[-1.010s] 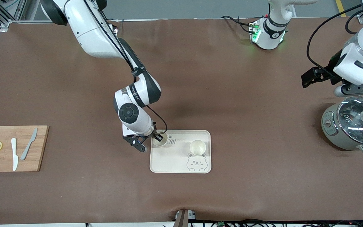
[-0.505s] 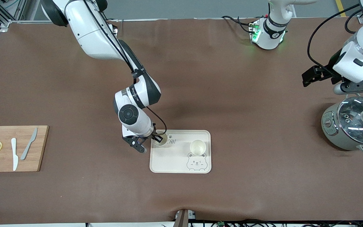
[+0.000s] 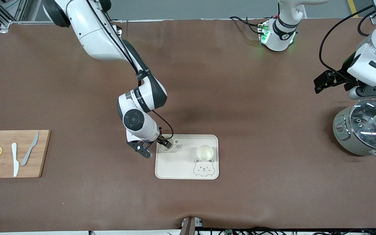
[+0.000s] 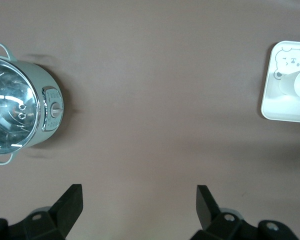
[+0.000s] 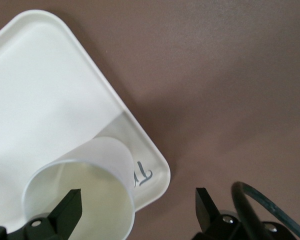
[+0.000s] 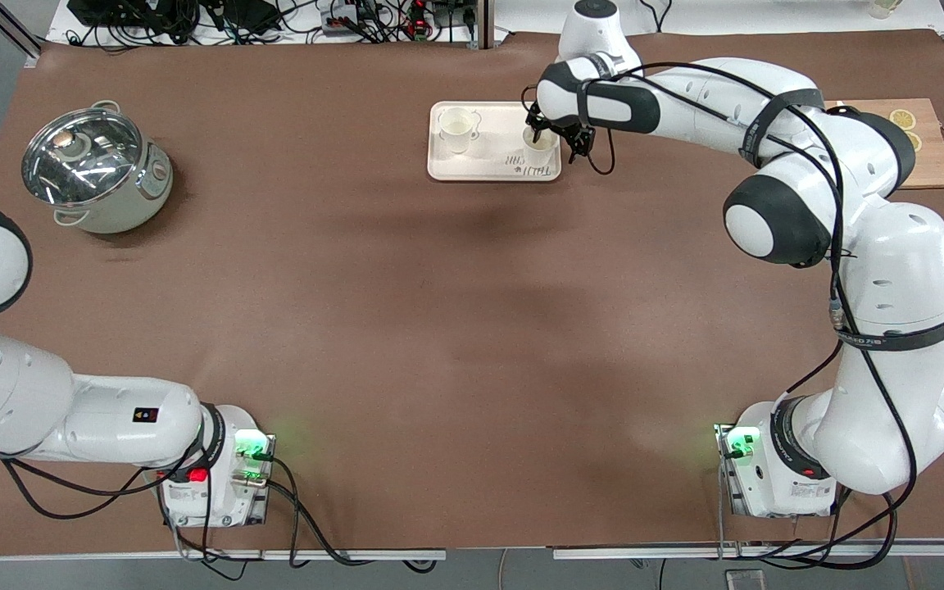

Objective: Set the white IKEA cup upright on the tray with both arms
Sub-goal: 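Lower the second white cup onto the tray beside the first with the right gripper, then open the right gripper and draw it back from the tray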

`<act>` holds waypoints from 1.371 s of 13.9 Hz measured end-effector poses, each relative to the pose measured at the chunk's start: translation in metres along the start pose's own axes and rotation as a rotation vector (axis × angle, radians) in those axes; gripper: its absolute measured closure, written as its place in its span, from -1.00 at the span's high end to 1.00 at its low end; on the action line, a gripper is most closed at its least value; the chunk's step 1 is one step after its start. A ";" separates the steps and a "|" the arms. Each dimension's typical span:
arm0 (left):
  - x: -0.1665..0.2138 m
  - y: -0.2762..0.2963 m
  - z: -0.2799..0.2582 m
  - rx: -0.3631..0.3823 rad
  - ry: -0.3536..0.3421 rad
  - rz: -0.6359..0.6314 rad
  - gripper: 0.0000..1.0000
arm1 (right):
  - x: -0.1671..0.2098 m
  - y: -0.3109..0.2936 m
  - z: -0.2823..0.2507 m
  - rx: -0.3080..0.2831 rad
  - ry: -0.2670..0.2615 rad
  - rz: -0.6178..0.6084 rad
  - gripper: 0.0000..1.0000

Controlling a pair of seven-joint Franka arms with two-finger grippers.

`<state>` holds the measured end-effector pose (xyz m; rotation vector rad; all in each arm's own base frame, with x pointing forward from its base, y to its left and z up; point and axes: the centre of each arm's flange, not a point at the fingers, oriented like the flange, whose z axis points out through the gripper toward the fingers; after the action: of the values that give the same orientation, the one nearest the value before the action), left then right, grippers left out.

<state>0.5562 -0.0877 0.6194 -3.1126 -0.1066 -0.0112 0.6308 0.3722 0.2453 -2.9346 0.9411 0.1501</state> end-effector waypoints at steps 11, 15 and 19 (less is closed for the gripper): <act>-0.011 -0.001 -0.004 0.002 0.014 0.000 1.00 | 0.020 0.002 -0.126 -0.062 -0.050 0.011 1.00; -0.011 -0.002 -0.004 0.001 0.017 -0.001 1.00 | 0.050 0.046 -0.213 -0.047 -0.053 0.070 1.00; -0.013 -0.007 -0.009 0.001 0.026 0.034 1.00 | 0.074 0.090 -0.261 -0.040 -0.069 0.041 1.00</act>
<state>0.5429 -0.0822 0.6287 -3.1115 -0.0536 -0.0503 0.6584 0.2349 0.4947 -2.9263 0.9997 0.2737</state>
